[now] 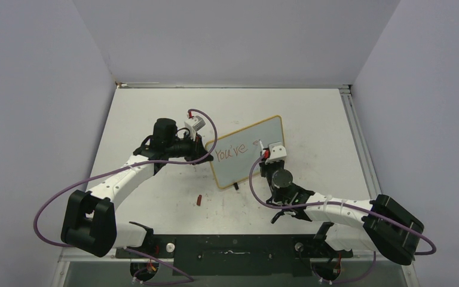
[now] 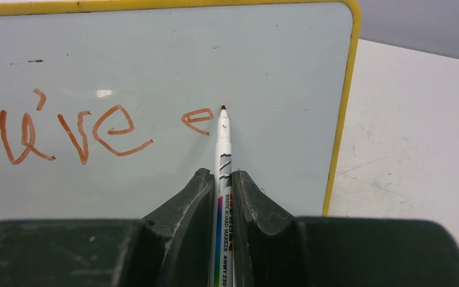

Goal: Write a sentence on the whiteboard

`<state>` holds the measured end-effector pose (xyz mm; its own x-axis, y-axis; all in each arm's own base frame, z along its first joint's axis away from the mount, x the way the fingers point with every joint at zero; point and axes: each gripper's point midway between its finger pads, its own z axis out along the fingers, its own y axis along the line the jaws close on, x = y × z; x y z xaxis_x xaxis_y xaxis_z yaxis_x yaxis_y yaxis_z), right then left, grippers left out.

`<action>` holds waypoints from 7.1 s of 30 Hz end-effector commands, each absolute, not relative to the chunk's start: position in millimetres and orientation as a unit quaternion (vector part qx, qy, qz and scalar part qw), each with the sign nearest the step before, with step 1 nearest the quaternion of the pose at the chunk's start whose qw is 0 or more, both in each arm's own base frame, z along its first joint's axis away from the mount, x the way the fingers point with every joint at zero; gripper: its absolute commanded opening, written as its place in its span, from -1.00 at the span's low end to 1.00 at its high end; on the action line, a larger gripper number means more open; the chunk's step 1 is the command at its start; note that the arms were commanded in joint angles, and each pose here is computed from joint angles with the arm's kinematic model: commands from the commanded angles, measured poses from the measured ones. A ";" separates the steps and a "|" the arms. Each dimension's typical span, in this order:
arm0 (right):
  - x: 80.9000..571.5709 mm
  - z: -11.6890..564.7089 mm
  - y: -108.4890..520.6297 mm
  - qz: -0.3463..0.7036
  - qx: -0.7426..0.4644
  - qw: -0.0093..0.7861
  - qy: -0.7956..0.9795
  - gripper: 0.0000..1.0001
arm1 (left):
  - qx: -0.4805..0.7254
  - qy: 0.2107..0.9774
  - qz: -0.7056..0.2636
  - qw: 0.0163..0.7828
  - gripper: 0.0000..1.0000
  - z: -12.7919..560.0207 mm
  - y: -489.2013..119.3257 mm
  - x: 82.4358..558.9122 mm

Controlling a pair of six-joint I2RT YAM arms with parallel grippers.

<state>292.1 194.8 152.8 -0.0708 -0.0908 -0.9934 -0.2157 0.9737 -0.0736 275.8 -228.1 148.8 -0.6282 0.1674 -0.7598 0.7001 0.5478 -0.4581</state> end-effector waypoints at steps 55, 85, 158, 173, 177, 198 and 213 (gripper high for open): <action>303.1 164.8 192.9 0.047 -0.065 0.684 0.725 -0.89 | 0.248 0.856 -0.340 0.300 -1.00 116.4 -208.6 269.9; 285.2 147.6 188.0 0.067 -0.069 0.662 0.743 -0.89 | 0.245 0.857 -0.336 0.304 -1.00 117.4 -207.4 271.2; 307.2 159.9 175.0 0.028 -0.083 0.676 0.732 -0.89 | 0.246 0.857 -0.337 0.302 -1.00 117.1 -208.0 270.5; 311.8 170.9 188.1 0.039 -0.103 0.684 0.721 -0.89 | 0.247 0.856 -0.338 0.304 -1.00 118.7 -208.6 270.5; 307.2 176.0 179.7 0.038 -0.087 0.692 0.716 -0.89 | 0.246 0.857 -0.336 0.305 -1.00 118.5 -207.7 271.1; 315.5 176.4 174.3 0.034 -0.081 0.692 0.716 -0.89 | 0.246 0.856 -0.337 0.305 -1.00 119.4 -207.9 270.7; 315.3 166.4 173.7 0.036 -0.084 0.682 0.725 -0.89 | 0.246 0.856 -0.337 0.305 -1.00 119.1 -208.0 270.8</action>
